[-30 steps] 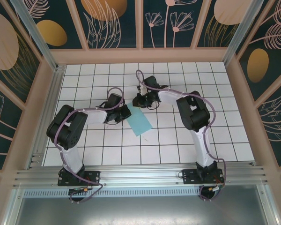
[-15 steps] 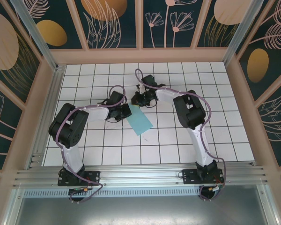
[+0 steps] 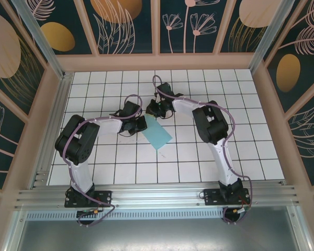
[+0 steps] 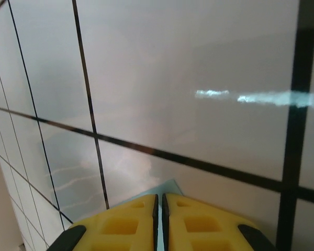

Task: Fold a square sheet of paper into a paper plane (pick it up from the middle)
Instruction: First fold in half a square sheet of paper at the center of the table, then rotate the paper at the center of the table.

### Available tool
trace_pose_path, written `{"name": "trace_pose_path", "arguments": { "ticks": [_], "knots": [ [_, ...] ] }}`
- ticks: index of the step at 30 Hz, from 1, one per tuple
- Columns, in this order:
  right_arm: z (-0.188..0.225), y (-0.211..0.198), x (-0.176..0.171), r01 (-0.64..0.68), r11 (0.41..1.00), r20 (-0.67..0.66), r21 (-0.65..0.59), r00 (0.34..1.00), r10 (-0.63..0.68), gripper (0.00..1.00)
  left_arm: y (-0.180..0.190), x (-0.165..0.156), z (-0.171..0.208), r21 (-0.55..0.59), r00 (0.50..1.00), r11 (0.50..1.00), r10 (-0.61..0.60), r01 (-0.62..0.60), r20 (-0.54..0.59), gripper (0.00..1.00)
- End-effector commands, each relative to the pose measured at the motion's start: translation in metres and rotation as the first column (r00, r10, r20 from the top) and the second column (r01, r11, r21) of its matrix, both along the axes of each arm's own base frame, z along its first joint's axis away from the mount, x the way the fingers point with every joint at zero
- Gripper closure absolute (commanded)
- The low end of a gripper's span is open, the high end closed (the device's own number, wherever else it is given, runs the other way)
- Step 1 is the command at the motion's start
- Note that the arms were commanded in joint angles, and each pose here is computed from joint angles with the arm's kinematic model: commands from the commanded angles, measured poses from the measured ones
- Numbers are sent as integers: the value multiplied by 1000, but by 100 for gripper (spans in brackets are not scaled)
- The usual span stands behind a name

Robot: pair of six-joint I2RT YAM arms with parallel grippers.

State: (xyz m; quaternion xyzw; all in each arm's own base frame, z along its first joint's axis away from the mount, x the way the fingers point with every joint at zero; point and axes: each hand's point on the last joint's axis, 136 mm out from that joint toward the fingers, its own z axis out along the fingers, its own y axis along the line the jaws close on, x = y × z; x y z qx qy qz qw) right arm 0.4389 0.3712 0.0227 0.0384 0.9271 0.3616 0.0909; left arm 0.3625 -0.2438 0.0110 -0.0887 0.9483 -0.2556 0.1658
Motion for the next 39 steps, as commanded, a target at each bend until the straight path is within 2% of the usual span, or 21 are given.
{"name": "trace_pose_path", "arguments": {
  "ticks": [1, 3, 6, 8, 10, 12, 15, 18, 23, 27, 31, 39],
  "knots": [
    [-8, -6, 32, 132, 991, 55, 6, 990, -132, 84, 40, -60, -66, 191, 972, 981, 9, 37, -234, 94],
    [8, -17, 49, 165, 985, 74, 48, 983, -168, 84, 40, -60, -66, 189, 973, 981, 7, 37, -230, 94],
    [44, -19, 52, 131, 987, 138, 89, 980, -142, 81, 36, -54, -59, 175, 979, 984, 2, 34, -204, 94],
    [66, -24, 46, 92, 993, 188, 70, 977, -104, 78, 29, -43, -47, 145, 986, 989, -4, 28, -164, 94],
    [79, -37, 34, 63, 998, 225, 19, 972, -66, 71, 19, -31, -29, 101, 993, 995, -10, 21, -115, 91],
    [85, -50, 19, 26, 1000, 247, -11, 969, -23, 64, 3, -9, 3, 26, 1000, 1000, -14, 15, -28, 88],
    [76, -71, -8, -45, 994, 239, -102, 969, 69, 59, -10, 7, 44, -74, 998, 997, 11, -7, 64, 75],
    [66, -85, -37, -108, 976, 222, -188, 963, 150, 54, 1, 9, 61, -86, 992, 994, 78, -70, 101, 67],
    [53, -82, -80, -216, 956, 156, -200, 956, 249, 53, 34, -14, 52, -83, 980, 979, 190, -184, 63, 57],
    [29, -82, -100, -267, 942, 71, -202, 956, 286, 60, 34, -34, 47, -157, 977, 965, 213, -208, 15, 53],
    [14, -85, -110, -275, 942, 15, -195, 959, 283, 58, 33, -47, 46, -225, 975, 949, 224, -220, -8, 52],
    [-12, -89, -149, -332, 912, -100, -240, 943, 317, 54, 45, -59, 41, -184, 972, 955, 233, -231, -10, 43]
  ]
}}
